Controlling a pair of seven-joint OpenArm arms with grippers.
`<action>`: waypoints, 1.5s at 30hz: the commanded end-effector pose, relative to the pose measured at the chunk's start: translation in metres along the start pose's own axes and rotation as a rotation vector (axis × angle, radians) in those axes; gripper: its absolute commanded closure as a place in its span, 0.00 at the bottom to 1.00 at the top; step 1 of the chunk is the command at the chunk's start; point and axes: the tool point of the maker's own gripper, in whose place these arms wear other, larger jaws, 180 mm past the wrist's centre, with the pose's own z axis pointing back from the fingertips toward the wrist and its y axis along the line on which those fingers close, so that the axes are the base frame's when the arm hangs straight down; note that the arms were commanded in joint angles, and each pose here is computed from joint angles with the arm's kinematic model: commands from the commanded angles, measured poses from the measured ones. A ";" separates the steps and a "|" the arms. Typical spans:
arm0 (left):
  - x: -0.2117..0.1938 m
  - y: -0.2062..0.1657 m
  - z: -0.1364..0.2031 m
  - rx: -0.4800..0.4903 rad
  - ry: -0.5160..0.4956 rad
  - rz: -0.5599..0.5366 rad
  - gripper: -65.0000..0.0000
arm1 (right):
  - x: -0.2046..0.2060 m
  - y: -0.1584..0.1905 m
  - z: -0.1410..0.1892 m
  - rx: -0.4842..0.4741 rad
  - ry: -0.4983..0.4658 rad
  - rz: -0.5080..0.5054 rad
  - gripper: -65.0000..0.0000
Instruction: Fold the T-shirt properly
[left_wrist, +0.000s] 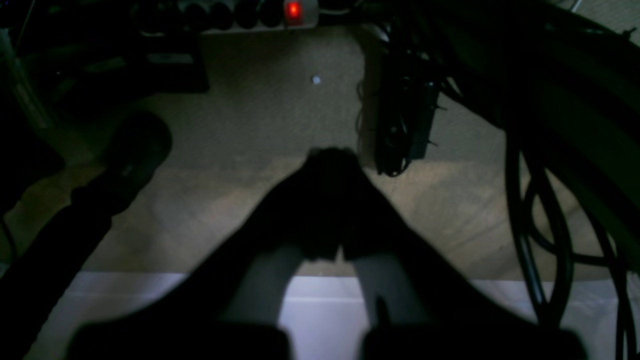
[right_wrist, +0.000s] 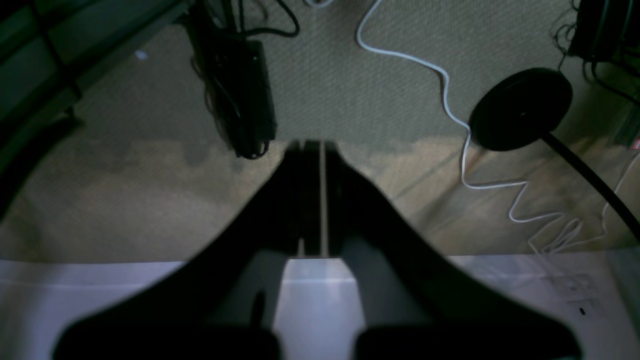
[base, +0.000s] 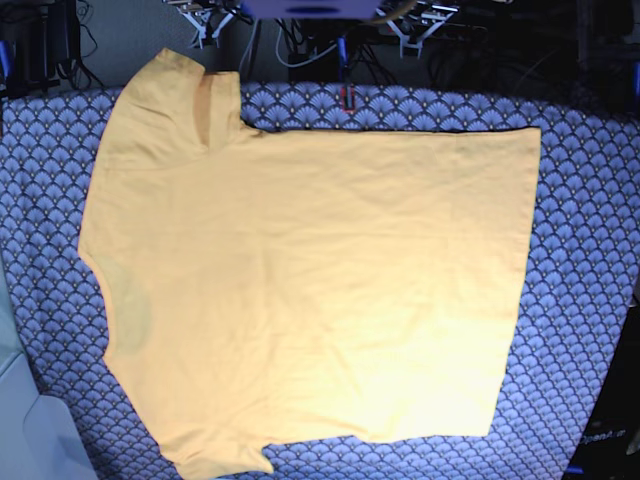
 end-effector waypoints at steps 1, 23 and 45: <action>0.000 -0.002 0.000 -0.004 0.001 0.002 1.00 | -0.002 0.003 0.000 0.015 0.004 -0.006 1.00; 0.000 -0.002 0.000 -0.004 0.000 0.002 1.00 | -0.002 0.003 0.000 0.015 0.002 -0.006 1.00; -0.119 -0.006 0.071 -0.121 -0.473 0.101 1.00 | -0.117 -0.054 0.099 -0.060 -0.697 0.061 1.00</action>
